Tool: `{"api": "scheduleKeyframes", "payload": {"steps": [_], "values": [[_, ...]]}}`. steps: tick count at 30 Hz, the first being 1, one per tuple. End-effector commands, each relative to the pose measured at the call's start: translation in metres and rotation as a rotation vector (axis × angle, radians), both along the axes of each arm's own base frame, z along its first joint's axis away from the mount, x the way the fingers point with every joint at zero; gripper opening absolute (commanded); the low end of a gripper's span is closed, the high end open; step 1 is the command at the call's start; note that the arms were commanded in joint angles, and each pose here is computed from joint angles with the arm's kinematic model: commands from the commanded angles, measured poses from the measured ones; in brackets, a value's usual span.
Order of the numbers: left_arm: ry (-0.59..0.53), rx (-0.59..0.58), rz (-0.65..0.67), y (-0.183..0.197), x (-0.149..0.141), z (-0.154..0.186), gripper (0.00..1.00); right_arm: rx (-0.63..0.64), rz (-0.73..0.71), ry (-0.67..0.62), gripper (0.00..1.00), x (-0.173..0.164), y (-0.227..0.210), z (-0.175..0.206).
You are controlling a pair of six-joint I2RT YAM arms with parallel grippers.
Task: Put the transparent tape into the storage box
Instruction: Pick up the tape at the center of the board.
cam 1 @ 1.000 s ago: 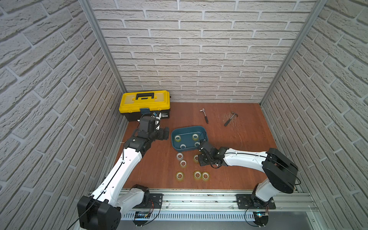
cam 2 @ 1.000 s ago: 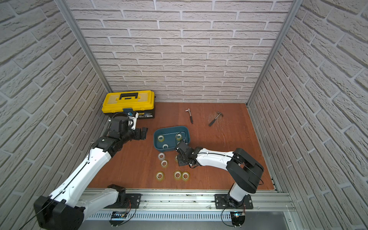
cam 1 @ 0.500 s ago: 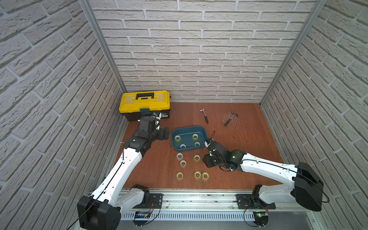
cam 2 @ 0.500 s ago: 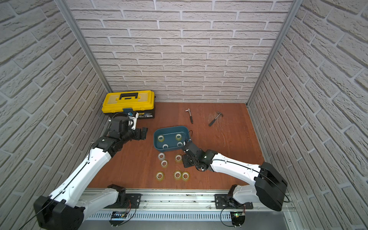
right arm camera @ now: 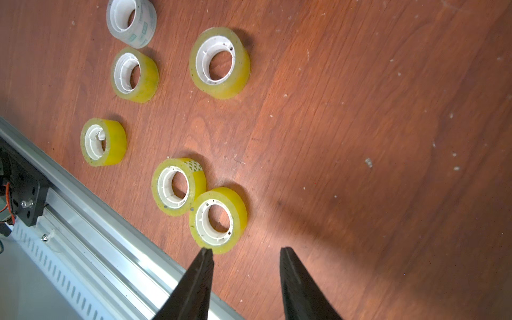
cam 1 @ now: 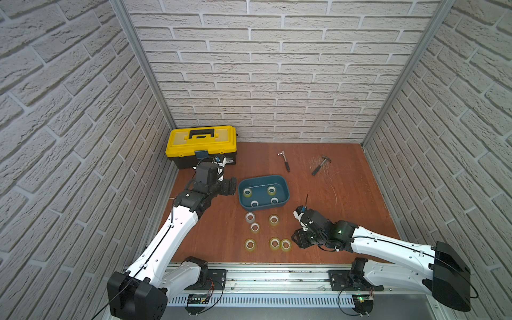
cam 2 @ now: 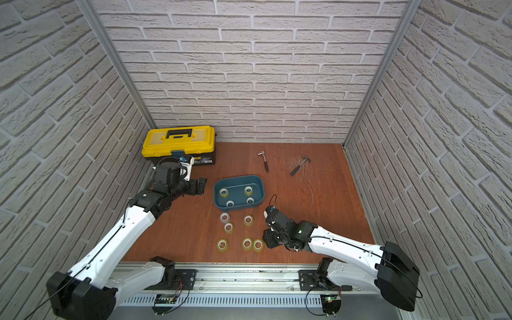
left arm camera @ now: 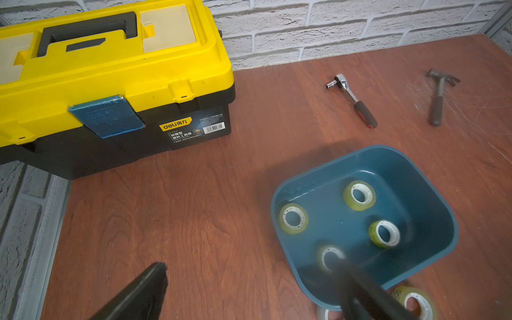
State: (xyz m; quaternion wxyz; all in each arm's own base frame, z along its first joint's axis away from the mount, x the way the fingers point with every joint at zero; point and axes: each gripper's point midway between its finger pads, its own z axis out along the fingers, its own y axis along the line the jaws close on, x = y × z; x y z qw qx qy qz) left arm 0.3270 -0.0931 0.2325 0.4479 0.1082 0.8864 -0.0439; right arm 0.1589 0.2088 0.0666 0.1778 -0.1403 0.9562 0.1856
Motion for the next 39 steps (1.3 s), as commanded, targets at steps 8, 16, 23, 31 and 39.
{"api": "scheduleKeyframes", "payload": {"steps": [8, 16, 23, 31, 39], "values": [[-0.015, 0.021, -0.012, -0.003, 0.003, 0.005, 0.98, 0.024, 0.018, 0.034, 0.47, -0.009, 0.008, -0.011], [-0.018, 0.037, -0.013, -0.004, 0.002, 0.005, 0.98, 0.013, 0.04, 0.046, 0.48, -0.01, 0.02, -0.02], [-0.015, 0.035, -0.017, -0.005, 0.003, 0.004, 0.98, -0.057, 0.037, 0.038, 0.48, -0.008, 0.019, -0.028], [-0.023, 0.026, -0.02, -0.006, 0.002, 0.007, 0.98, -0.08, 0.034, 0.025, 0.48, -0.003, 0.027, -0.029], [-0.027, 0.019, -0.024, -0.006, 0.001, 0.009, 0.98, -0.138, 0.025, 0.029, 0.47, 0.0, 0.026, -0.036]]}}
